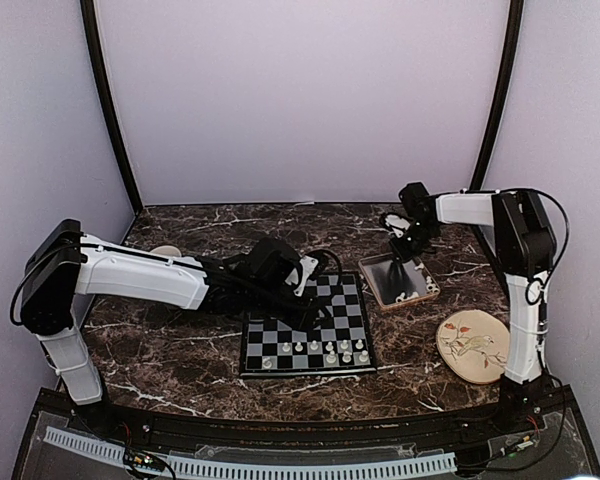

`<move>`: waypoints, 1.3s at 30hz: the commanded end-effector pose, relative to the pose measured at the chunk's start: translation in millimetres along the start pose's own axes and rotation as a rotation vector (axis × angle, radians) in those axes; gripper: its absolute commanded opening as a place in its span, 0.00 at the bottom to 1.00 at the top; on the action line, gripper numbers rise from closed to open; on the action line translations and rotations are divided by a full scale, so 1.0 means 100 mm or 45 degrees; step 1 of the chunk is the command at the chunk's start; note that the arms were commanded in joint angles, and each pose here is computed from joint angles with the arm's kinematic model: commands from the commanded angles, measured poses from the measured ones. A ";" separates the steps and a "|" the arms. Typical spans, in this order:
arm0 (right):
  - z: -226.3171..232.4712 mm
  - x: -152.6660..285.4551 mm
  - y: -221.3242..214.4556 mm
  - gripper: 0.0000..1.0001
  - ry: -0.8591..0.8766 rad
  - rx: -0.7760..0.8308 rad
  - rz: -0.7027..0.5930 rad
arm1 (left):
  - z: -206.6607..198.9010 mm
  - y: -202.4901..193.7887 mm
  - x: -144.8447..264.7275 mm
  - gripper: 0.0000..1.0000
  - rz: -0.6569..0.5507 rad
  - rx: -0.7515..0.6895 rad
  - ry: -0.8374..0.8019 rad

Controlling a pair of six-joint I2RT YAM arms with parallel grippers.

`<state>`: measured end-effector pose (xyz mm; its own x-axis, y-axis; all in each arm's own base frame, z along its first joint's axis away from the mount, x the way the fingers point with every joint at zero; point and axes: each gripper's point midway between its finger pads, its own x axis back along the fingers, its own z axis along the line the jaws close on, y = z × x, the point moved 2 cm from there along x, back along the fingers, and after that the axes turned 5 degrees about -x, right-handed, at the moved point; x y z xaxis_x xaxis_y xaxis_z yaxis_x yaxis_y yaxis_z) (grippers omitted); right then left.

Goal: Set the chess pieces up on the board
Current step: Pick up the pawn from the storage box, then pass from the right arm to the left

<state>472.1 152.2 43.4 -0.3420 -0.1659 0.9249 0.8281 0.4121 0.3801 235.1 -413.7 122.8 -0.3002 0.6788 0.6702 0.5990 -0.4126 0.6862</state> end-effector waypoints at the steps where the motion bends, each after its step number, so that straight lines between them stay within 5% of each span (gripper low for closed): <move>1: 0.15 0.29 -0.13 0.11 0.106 0.071 -0.044 | 0.01 0.15 0.13 0.42 -0.059 0.009 0.000; 8: 0.74 1.18 -0.17 0.12 0.418 0.284 -0.318 | 0.24 0.38 0.26 0.42 -0.163 0.216 -0.084; 14: 1.39 1.51 -0.34 0.14 0.634 0.469 -0.383 | 0.25 0.63 0.27 0.41 -0.270 0.405 -0.274; 24: 2.13 1.69 -0.42 0.16 0.782 0.714 -0.407 | 0.14 0.89 0.15 0.40 -0.361 0.653 -0.574; 39: 2.27 1.71 -0.45 0.17 0.792 0.759 -0.398 | 0.04 0.98 0.01 0.36 -0.379 0.719 -0.766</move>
<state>274.8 297.7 173.7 -0.0739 -0.7036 0.7067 0.3521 0.6446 0.6786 295.0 -441.7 156.8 -0.1827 0.9553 0.2326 0.8999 0.0672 0.4309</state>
